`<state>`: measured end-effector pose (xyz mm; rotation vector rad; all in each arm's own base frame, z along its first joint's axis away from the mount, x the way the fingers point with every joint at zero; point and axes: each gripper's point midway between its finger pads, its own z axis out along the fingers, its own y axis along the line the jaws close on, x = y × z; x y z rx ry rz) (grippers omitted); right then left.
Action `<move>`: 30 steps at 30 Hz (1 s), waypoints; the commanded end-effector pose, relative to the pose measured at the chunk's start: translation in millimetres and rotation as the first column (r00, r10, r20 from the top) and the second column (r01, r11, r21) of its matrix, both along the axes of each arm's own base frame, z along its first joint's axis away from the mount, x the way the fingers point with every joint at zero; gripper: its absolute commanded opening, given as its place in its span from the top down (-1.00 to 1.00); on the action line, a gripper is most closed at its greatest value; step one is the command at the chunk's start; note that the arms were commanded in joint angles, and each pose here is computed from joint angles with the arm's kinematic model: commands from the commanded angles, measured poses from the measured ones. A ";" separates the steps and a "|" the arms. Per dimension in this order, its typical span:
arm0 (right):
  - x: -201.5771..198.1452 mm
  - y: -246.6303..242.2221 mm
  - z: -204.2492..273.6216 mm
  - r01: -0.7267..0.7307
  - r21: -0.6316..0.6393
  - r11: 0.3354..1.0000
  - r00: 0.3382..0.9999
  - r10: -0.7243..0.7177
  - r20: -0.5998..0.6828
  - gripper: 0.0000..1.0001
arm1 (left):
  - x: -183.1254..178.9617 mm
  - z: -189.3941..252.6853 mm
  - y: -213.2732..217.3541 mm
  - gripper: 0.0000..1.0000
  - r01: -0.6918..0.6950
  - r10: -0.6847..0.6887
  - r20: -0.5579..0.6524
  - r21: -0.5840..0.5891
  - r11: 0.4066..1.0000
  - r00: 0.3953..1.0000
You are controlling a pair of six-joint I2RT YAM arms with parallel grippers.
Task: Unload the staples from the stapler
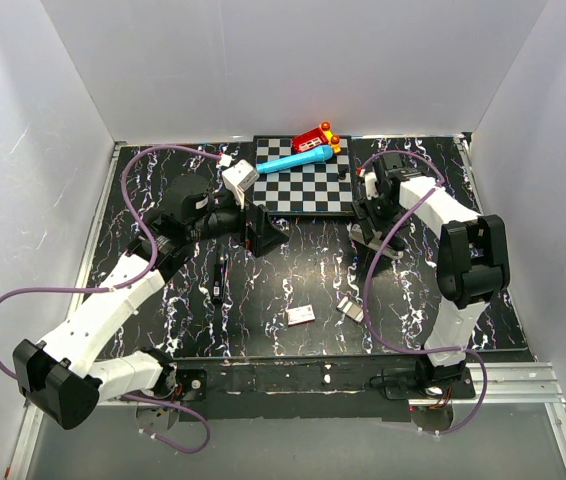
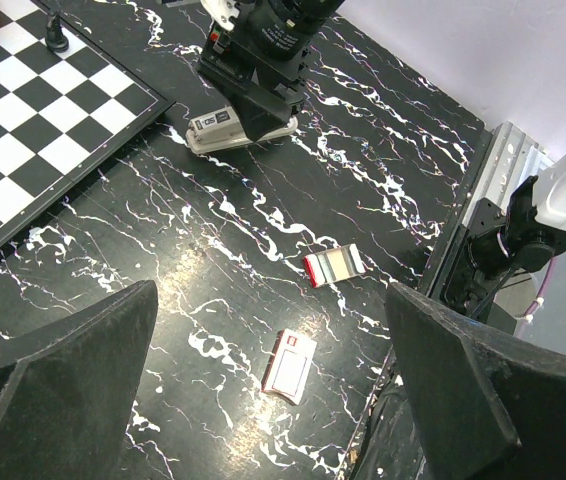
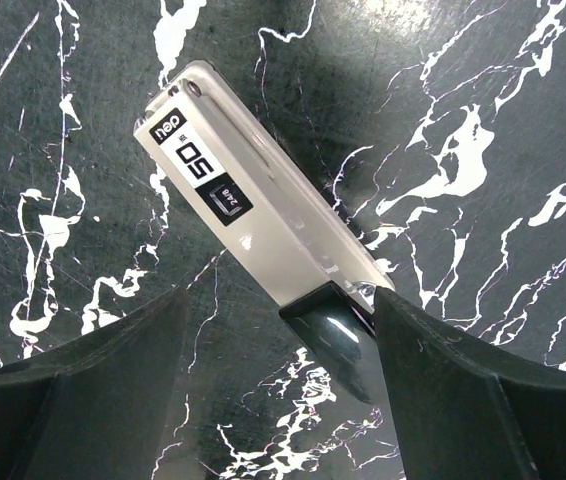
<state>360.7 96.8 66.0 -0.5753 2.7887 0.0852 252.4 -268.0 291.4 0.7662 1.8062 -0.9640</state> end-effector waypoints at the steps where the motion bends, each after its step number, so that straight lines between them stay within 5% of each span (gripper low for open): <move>1: -9.7 4.9 -2.0 -0.023 0.002 1.000 0.999 0.023 -0.044 -0.61 | -4.5 8.7 2.2 -0.96 0.003 -0.003 0.036 -0.012 1.000 0.999; 15: -33.3 20.5 -6.6 -0.071 0.006 0.997 0.990 0.071 -0.124 -0.29 | -7.6 11.4 1.8 -0.96 0.013 -0.012 0.040 -0.019 1.000 0.999; 26: -43.1 24.6 -17.3 -0.087 -0.018 0.996 0.979 0.082 -0.184 0.10 | -8.2 16.2 5.6 -0.96 -0.001 0.002 0.062 -0.020 1.000 0.998; 30: -45.2 27.7 -19.9 -0.093 -0.024 0.995 0.976 0.087 -0.200 0.40 | -8.8 16.5 6.2 -0.96 -0.003 0.004 0.067 -0.019 1.000 0.998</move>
